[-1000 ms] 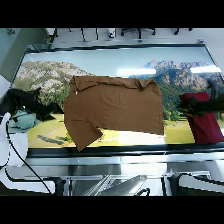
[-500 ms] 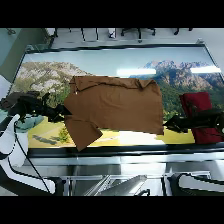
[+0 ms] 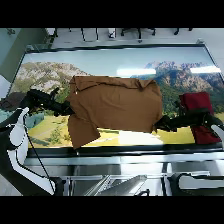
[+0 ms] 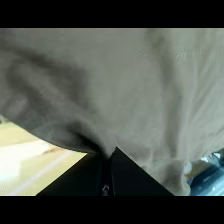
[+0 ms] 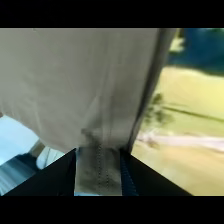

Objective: Fold the shirts.

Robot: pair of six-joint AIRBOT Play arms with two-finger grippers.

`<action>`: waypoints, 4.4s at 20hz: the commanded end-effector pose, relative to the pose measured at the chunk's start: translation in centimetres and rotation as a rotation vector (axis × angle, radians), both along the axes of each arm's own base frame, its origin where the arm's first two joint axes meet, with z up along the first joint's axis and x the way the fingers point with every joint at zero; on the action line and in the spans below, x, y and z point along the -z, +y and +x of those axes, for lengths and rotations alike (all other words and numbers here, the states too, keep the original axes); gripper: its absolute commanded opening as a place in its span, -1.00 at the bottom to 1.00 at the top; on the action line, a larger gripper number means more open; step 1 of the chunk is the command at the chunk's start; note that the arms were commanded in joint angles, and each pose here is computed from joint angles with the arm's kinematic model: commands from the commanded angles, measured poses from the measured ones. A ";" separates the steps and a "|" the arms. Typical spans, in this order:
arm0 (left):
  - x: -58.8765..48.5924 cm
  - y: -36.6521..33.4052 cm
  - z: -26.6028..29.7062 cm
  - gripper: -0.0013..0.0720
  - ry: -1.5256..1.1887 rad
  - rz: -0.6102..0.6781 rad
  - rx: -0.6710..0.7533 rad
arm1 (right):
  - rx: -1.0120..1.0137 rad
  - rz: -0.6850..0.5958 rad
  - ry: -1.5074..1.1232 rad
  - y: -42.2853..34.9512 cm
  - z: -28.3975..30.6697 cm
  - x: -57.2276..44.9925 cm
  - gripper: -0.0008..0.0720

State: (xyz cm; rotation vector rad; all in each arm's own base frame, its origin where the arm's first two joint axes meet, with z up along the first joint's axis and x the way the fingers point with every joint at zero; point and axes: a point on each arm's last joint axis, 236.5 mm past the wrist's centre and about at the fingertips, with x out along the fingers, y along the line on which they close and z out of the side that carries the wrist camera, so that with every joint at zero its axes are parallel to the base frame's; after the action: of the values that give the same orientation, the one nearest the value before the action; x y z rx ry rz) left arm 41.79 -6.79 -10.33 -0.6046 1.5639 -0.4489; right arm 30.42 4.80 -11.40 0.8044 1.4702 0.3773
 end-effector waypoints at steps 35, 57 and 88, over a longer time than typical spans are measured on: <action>-66.4 0.0 -18.6 -0.91 -1.813 0.251 -0.342 | 0.223 -0.642 -1.830 0.1 -5.0 -65.8 -0.92; -16.4 -3.0 9.0 -0.91 -0.693 0.237 -0.036 | 0.114 -0.324 -0.752 -4.1 20.2 -17.0 -0.92; -2.7 3.5 12.7 -0.91 -0.324 0.616 0.076 | -0.036 -0.641 -0.272 -5.5 23.6 -1.4 -0.92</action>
State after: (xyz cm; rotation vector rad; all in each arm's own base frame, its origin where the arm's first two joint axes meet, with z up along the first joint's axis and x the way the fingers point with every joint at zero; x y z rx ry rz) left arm 55.88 -4.50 -6.00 -0.0768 1.2436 -0.1459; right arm 54.27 -0.63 -9.55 0.2105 1.2257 0.0528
